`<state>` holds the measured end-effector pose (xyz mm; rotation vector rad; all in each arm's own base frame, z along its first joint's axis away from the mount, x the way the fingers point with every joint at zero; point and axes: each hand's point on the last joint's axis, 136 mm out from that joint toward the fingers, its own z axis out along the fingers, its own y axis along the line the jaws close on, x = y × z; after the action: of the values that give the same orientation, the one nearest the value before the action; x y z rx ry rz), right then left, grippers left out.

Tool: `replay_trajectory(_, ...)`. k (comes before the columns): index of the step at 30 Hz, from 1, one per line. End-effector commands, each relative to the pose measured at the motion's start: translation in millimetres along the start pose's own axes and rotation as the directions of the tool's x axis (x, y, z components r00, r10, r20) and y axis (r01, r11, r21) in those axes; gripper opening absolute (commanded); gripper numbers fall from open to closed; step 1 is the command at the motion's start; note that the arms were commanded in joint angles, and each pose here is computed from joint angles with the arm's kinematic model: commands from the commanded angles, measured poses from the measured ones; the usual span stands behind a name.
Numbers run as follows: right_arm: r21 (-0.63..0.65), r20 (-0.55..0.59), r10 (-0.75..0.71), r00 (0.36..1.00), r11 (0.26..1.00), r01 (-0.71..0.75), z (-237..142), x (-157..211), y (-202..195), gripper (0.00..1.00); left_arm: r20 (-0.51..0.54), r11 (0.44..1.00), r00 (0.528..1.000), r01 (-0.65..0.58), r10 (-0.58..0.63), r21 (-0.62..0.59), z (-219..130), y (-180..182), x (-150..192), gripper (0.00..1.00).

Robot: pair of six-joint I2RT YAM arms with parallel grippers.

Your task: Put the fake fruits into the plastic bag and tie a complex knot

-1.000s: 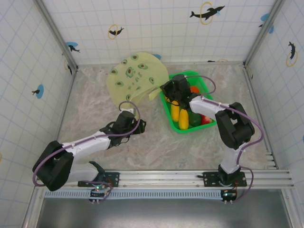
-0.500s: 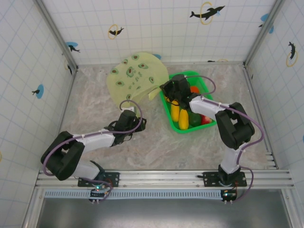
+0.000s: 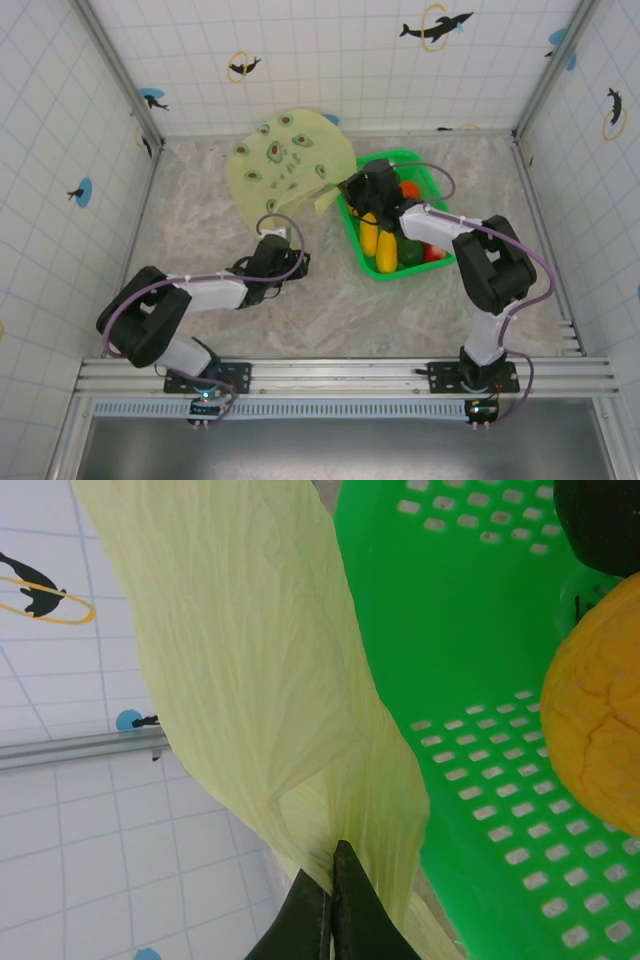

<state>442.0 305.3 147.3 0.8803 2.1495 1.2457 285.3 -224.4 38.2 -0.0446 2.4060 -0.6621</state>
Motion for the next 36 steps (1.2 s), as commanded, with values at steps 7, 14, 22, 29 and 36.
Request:
replay_trajectory(7,-0.049,0.013,0.005,1.0,0.999,-0.005,-10,-4,12,0.0,0.066,0.994,0.996,-0.057,0.063,-0.094,2,2,-24,0.23)
replay_trajectory(14,-0.031,-0.027,-0.165,0.986,0.986,0.164,-15,-3,26,0.0,0.133,0.98,0.983,-0.101,0.125,-0.173,-43,1,-54,0.0)
replay_trajectory(22,-0.08,-0.148,-0.375,0.915,0.927,0.367,-24,25,49,0.03,0.17,0.961,0.958,-0.196,0.229,-0.193,-123,-19,-91,0.0)
replay_trajectory(29,-0.08,-0.285,-0.344,0.895,0.939,0.336,-37,80,37,0.06,0.201,0.946,0.928,-0.288,0.315,-0.152,-176,-31,-99,0.0)
replay_trajectory(36,-0.052,-0.32,-0.301,0.898,0.952,0.301,-57,109,0,0.29,0.192,0.931,0.92,-0.304,0.342,-0.2,-201,-26,-104,0.0)
